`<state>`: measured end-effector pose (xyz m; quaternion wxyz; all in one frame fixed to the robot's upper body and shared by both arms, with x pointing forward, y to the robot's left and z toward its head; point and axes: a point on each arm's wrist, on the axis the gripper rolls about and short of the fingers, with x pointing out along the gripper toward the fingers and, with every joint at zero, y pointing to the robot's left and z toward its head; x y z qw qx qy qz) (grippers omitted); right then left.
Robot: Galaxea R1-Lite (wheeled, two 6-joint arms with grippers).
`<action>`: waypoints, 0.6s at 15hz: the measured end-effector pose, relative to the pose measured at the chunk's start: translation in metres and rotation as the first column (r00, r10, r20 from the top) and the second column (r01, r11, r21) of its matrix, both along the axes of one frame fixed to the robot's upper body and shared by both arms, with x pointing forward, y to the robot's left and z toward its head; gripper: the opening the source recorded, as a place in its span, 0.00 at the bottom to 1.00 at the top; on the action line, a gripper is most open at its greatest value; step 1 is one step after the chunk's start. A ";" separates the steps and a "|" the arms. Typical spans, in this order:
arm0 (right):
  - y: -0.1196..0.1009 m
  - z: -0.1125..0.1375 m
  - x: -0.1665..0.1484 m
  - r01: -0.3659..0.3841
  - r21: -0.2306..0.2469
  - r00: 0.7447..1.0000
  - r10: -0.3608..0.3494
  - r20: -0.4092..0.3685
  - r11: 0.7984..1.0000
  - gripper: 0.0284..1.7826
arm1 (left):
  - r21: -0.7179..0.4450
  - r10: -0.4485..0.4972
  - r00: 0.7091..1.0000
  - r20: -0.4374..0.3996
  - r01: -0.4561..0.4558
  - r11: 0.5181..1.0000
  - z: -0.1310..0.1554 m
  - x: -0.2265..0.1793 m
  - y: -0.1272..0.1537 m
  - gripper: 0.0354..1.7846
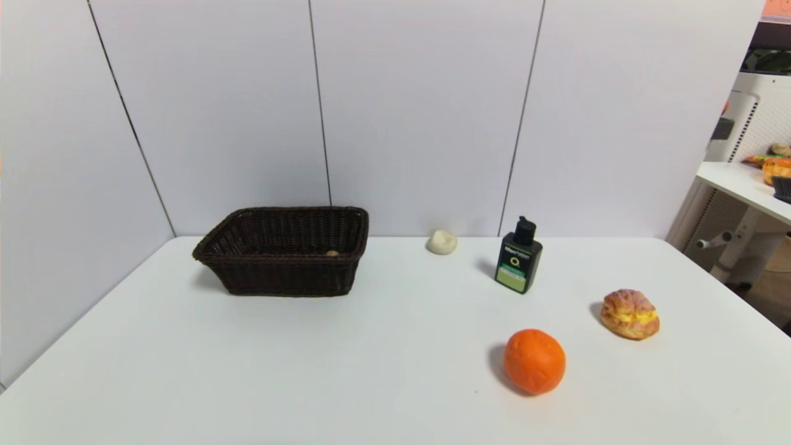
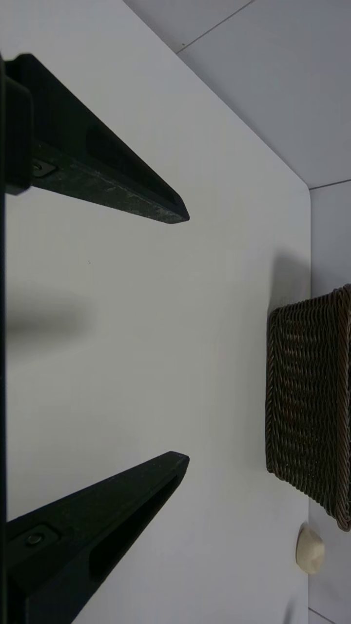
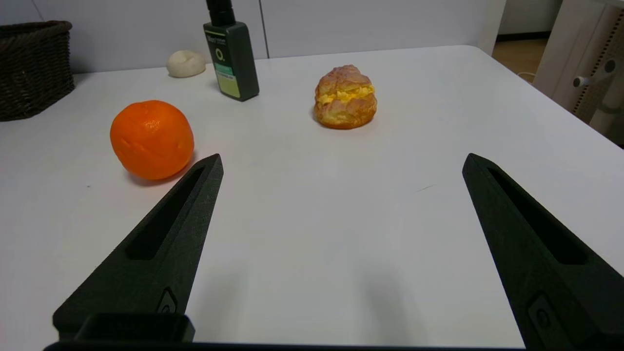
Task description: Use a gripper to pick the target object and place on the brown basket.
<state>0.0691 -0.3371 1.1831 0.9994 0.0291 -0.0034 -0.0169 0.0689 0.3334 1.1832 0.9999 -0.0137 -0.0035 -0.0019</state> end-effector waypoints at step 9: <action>0.000 0.000 0.000 0.000 0.000 1.000 0.000 0.000 1.000 0.95 | 0.000 0.001 1.000 0.000 -0.001 1.000 0.000 0.000 0.000 0.94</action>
